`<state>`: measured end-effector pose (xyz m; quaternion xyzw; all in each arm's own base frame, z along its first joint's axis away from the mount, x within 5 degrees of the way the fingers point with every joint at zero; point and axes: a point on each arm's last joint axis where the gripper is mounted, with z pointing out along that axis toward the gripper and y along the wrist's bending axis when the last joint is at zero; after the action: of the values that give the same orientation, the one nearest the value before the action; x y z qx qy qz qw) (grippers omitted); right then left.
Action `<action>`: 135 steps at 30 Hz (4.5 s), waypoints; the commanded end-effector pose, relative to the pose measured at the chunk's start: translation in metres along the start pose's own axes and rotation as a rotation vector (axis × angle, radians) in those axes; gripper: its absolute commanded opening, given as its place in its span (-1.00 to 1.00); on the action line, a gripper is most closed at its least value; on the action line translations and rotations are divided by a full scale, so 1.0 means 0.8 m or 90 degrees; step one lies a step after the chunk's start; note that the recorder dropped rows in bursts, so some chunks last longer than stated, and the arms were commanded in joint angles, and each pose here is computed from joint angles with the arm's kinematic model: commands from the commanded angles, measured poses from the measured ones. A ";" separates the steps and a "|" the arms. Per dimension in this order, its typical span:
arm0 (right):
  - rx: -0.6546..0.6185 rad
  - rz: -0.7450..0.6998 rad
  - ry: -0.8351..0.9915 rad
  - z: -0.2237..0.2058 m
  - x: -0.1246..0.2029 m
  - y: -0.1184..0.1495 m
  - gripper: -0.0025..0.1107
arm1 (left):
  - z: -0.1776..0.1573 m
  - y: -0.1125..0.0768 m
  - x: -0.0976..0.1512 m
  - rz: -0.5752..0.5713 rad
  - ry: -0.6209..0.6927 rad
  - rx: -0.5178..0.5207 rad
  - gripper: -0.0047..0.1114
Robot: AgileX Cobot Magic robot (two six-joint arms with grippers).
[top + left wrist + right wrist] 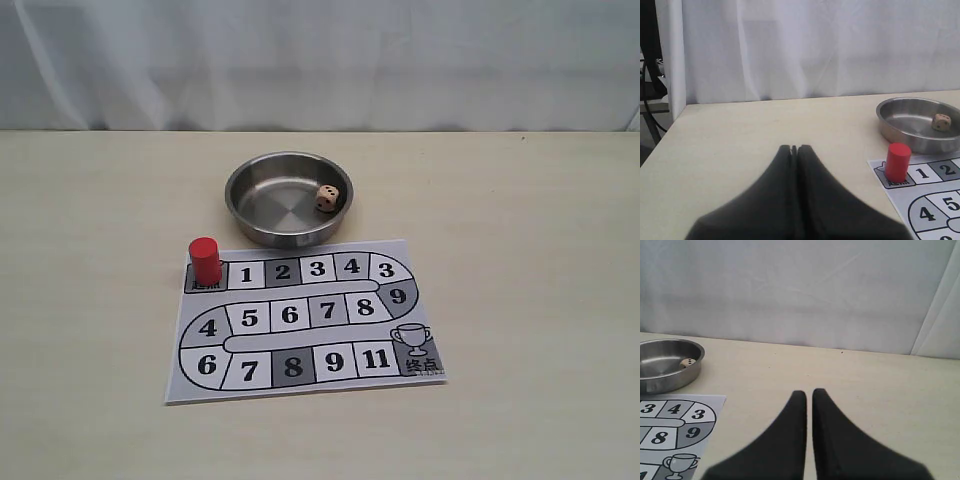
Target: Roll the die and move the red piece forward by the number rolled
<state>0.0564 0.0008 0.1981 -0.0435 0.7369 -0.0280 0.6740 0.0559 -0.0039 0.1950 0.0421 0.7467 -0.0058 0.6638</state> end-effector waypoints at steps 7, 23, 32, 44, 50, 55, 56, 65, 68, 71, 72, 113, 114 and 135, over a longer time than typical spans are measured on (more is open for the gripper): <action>-0.001 0.003 0.000 0.000 0.001 0.000 -0.89 | 0.000 0.000 -0.001 -0.001 -0.007 0.000 -0.92; -0.013 0.168 -0.187 -0.018 -0.069 -0.006 -0.89 | 0.000 0.000 -0.001 -0.001 -0.007 0.000 -0.92; -0.054 0.167 -0.071 -0.016 -0.180 -0.009 -0.88 | 0.000 0.000 -0.001 -0.001 -0.007 0.000 -0.92; -0.073 0.047 0.103 0.087 -0.228 -0.010 -0.88 | 0.000 0.000 -0.001 -0.001 -0.007 0.000 -0.92; -0.098 0.014 0.207 0.140 -0.231 -0.008 -0.88 | 0.000 0.000 -0.001 -0.001 -0.007 0.000 -0.92; -0.127 0.010 0.273 0.176 -0.228 -0.004 -0.88 | 0.000 0.000 -0.001 -0.001 -0.007 0.000 -0.92; -0.141 0.014 0.285 0.183 -0.227 -0.001 -0.88 | 0.000 0.000 -0.001 -0.001 -0.007 0.000 -0.92; -0.255 -0.009 0.352 0.242 -0.216 0.035 -0.88 | 0.000 0.000 -0.001 -0.001 -0.007 0.000 -0.92; -0.280 -0.038 0.373 0.261 -0.211 0.058 -0.88 | 0.000 0.000 -0.001 -0.001 -0.007 0.000 -0.92; -0.284 -0.053 0.402 0.285 -0.207 0.079 -0.88 | 0.000 0.000 -0.001 -0.001 -0.007 0.000 -0.92; -0.286 -0.068 0.410 0.293 -0.206 0.087 -0.88 | 0.000 0.000 -0.001 -0.001 -0.007 0.000 -0.92; -0.447 -0.192 0.608 0.535 -0.068 0.262 -0.09 | 0.000 0.000 -0.001 0.000 -0.007 0.000 -0.92; -0.456 -0.170 0.606 0.537 -0.062 0.267 -0.09 | 0.000 0.000 -0.001 0.000 -0.007 0.000 -0.92; -0.470 -0.272 0.559 0.559 -0.011 0.272 0.26 | 0.000 0.000 -0.001 0.000 -0.007 0.000 -0.92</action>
<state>0.4962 0.2256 0.1472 -0.3671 0.8986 0.0926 0.2216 0.0559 -0.0039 0.1950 0.0421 0.7467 -0.0058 0.6638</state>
